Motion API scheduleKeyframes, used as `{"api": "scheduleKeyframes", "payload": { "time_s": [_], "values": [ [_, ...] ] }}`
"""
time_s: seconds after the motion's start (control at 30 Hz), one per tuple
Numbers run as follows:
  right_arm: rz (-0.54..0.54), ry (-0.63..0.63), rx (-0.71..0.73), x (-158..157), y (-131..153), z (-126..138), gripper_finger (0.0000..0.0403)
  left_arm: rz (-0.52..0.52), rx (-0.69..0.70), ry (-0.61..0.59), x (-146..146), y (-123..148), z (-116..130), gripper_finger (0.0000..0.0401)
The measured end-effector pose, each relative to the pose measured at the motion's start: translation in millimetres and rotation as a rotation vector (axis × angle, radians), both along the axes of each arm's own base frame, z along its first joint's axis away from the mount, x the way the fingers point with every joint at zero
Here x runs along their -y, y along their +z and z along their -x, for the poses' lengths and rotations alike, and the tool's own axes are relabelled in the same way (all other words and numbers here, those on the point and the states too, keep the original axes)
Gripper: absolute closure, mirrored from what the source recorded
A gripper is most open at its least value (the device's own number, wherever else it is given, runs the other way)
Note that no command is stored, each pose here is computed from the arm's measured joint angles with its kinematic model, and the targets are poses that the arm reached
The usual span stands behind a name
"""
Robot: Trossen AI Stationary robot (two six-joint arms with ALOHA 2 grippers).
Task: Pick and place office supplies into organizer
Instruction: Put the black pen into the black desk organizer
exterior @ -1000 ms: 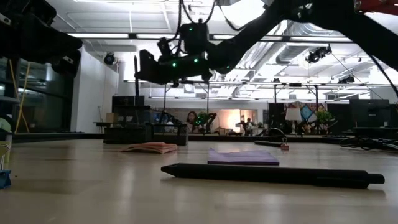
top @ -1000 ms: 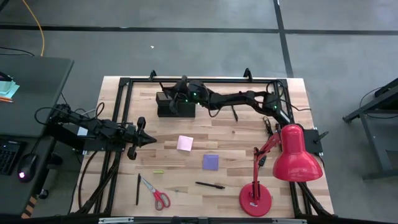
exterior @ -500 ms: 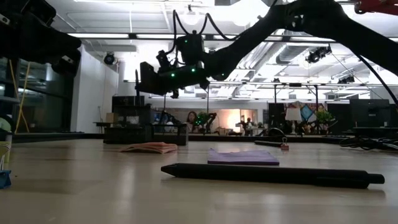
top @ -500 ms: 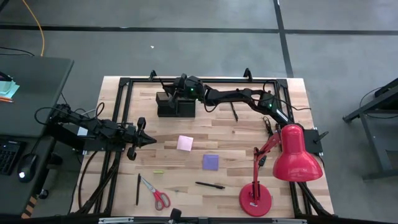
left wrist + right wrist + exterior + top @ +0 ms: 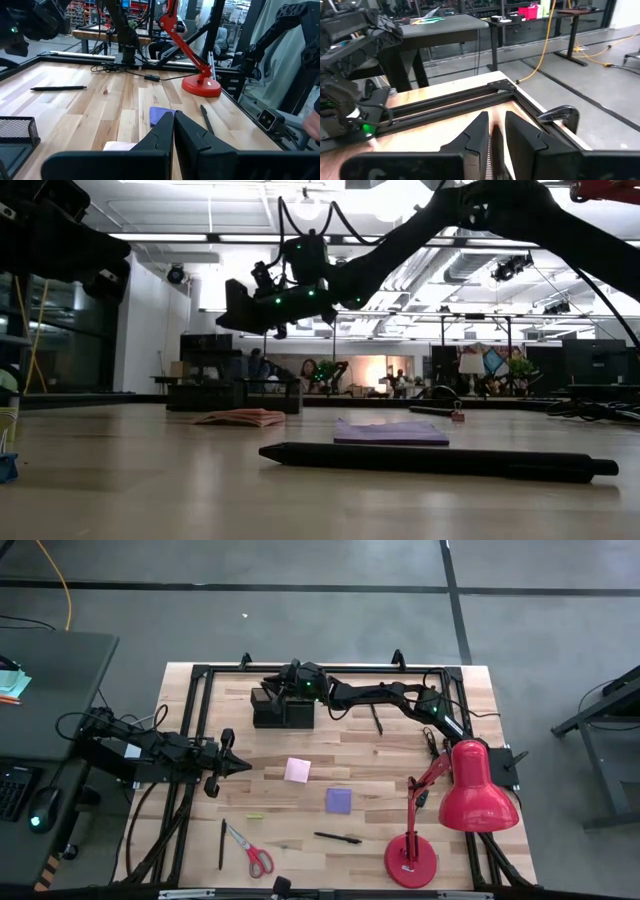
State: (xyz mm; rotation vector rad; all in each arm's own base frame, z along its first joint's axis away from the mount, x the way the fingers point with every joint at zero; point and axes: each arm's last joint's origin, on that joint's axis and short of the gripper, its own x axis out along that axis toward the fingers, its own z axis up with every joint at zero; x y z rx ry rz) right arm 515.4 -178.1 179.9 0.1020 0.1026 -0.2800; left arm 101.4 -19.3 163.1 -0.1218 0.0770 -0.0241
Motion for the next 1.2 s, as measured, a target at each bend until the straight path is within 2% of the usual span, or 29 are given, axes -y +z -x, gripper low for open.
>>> {"api": "scheduleKeyframes", "payload": {
  "time_s": [0.27,0.47,0.57,0.7,0.77,0.9,1.07,1.2],
  "values": [
    [-0.025,0.044,-0.014,-3,-2,0,0.0318,0.0,0.0,-0.003,0,0,0,0.04],
    [-0.024,0.198,-0.058,-17,-4,-3,0.0313,-0.002,-0.011,-0.004,0,-1,-1,0.04],
    [0.043,0.241,-0.123,-32,5,-3,0.0317,-0.005,-0.021,-0.004,0,-2,-1,0.04],
    [0.15,0.271,-0.167,-65,34,-2,0.0322,-0.008,-0.034,-0.004,1,-3,-2,0.04],
    [0.184,0.294,-0.222,-81,45,2,0.0324,-0.008,-0.032,-0.004,1,-3,-2,0.04],
    [0.155,0.318,-0.382,-103,54,14,0.0324,-0.008,-0.033,-0.004,1,-3,-2,0.04],
    [0.041,0.376,-0.569,-111,45,27,0.0324,-0.008,-0.033,-0.006,1,-3,-2,0.04],
    [0.0,0.418,-0.734,-128,36,38,0.0324,-0.009,-0.033,-0.006,1,-3,-2,0.04]
  ]
}}
